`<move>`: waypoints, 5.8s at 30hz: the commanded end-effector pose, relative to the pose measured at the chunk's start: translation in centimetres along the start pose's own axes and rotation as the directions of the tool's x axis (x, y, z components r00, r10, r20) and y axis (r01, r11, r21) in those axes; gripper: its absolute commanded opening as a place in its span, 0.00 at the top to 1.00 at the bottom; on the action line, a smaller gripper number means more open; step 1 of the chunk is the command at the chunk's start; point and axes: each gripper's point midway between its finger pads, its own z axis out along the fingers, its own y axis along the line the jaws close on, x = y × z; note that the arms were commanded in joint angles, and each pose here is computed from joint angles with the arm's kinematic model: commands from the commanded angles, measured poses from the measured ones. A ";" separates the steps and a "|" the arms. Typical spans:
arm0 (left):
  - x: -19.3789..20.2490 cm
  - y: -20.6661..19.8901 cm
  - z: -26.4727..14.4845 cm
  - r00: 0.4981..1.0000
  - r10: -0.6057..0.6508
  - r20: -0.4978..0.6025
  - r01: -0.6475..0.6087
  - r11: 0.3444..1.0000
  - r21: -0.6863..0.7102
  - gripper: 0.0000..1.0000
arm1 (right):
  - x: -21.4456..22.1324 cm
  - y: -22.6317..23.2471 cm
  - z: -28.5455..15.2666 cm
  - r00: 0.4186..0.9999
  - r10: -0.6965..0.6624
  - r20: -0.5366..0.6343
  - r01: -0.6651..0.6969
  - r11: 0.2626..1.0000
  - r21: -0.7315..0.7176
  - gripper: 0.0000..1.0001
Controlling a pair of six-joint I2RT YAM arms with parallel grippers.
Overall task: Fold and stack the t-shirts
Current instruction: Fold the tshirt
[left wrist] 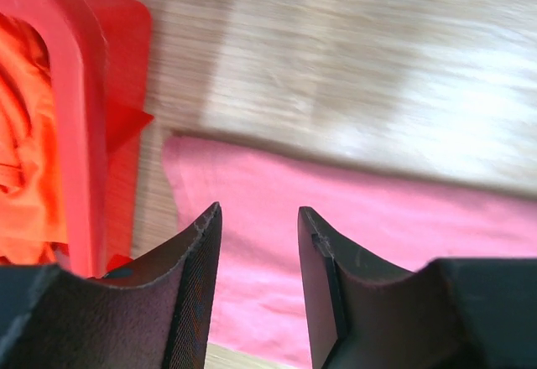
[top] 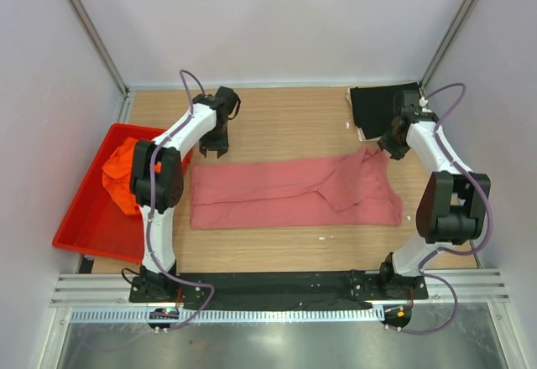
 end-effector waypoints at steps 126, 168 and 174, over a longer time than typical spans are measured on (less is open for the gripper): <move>5.2 -3.3 4.0 0.995 0.005 -0.104 -0.002 0.999 0.032 0.57 | 12.5 -13.4 -3.2 0.939 0.344 0.022 -0.337 0.899 0.280 0.99; 18.1 -32.0 -14.9 0.979 -0.173 0.106 0.033 0.651 0.758 0.72 | 13.4 -11.9 -4.9 0.953 0.302 0.007 -0.302 0.952 0.044 0.99; 17.5 -33.0 -14.7 0.971 -0.213 0.112 0.050 0.633 0.773 0.68 | 13.7 -11.9 -4.7 0.952 0.305 -0.002 -0.305 0.952 0.034 0.99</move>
